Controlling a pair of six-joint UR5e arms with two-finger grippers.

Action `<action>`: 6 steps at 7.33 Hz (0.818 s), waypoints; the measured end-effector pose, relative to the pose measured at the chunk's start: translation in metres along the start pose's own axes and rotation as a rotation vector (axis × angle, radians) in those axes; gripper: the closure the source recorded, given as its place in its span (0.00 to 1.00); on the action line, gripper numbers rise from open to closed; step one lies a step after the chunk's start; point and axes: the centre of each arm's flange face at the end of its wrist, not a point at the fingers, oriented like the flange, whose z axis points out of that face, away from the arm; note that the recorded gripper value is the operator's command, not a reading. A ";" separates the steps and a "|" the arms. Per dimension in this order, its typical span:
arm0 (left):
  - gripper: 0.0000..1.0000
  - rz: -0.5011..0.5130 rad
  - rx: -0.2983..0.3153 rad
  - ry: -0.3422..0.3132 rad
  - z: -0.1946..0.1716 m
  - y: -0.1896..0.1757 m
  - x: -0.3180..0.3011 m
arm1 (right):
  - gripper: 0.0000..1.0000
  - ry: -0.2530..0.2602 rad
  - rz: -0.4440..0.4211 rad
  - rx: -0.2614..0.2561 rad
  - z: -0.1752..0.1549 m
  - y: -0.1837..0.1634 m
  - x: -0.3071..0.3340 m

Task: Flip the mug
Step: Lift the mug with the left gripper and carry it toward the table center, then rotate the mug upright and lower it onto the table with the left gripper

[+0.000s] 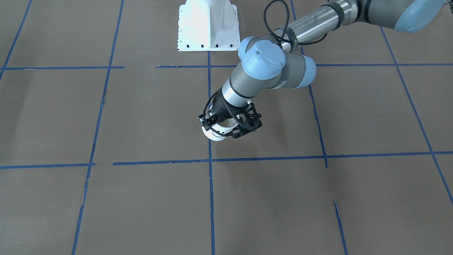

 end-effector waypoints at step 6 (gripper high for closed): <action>1.00 0.361 0.021 -0.246 0.050 0.017 0.000 | 0.00 0.000 0.000 0.000 0.000 0.000 0.000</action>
